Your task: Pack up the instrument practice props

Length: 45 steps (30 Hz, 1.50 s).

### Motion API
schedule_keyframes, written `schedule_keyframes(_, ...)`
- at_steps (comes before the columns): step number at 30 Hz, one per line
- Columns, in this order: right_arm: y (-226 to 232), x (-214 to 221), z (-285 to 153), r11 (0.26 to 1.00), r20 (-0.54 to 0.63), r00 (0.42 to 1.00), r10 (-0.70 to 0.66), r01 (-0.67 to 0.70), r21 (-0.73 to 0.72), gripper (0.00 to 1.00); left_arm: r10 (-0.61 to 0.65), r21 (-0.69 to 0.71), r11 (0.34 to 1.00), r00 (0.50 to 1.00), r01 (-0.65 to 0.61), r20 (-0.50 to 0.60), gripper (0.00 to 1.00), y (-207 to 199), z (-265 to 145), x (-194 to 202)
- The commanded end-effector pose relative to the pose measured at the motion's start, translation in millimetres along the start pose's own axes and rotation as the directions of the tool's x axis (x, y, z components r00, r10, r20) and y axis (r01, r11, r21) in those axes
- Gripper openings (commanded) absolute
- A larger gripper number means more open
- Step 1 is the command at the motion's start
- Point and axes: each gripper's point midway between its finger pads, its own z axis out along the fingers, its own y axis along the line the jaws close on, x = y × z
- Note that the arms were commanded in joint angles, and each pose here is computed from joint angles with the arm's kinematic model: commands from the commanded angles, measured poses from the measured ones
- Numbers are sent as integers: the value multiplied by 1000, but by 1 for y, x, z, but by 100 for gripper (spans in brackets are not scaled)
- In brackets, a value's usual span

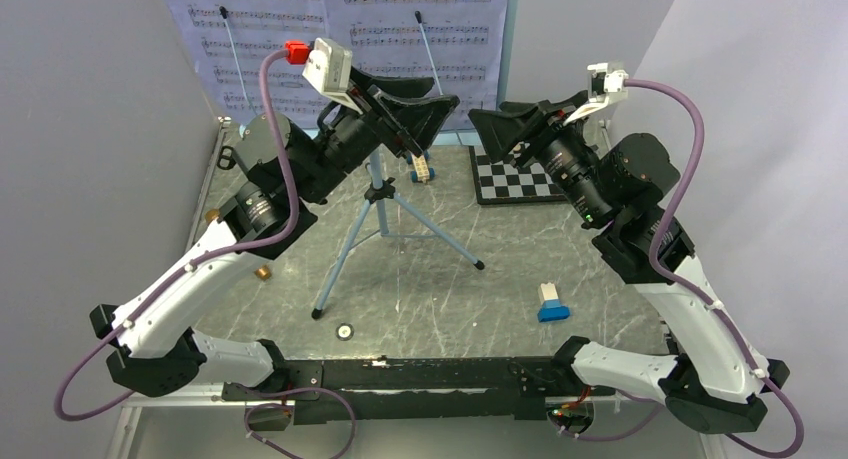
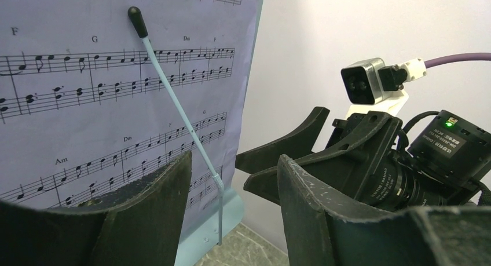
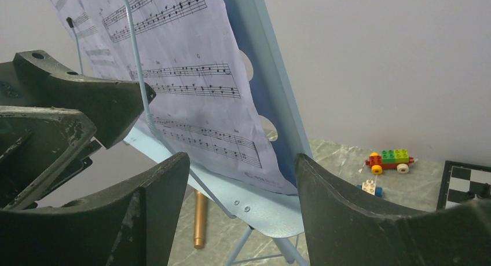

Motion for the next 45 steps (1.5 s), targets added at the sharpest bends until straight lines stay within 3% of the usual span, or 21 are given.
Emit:
schedule_keyframes(1,2,-13,-2,1000,30,999,-11,11,2,71,-8,17,1000,999,7,53,60,-5,4,-19)
schedule_keyframes(9,10,-6,10,998,13,999,-39,40,-50,59,-7,17,1000,998,6,59,59,-5,4,-21)
schedule_keyframes(17,13,-5,15,997,15,999,-46,47,-69,45,-5,25,1000,998,3,59,48,-6,7,-22)
schedule_keyframes(27,13,-11,7,996,49,997,-51,55,-71,18,-2,26,1000,998,1,65,38,-5,10,-23)
schedule_keyframes(30,12,-12,6,996,51,997,-52,55,-67,0,-1,28,1000,998,-1,66,38,-5,11,-23)
schedule_keyframes(37,13,-10,5,995,43,998,-55,59,-75,0,-2,29,1000,997,0,71,33,-5,15,-25)
schedule_keyframes(45,10,-19,-5,996,70,996,-59,63,-57,0,-21,58,998,997,17,74,0,-12,11,-29)
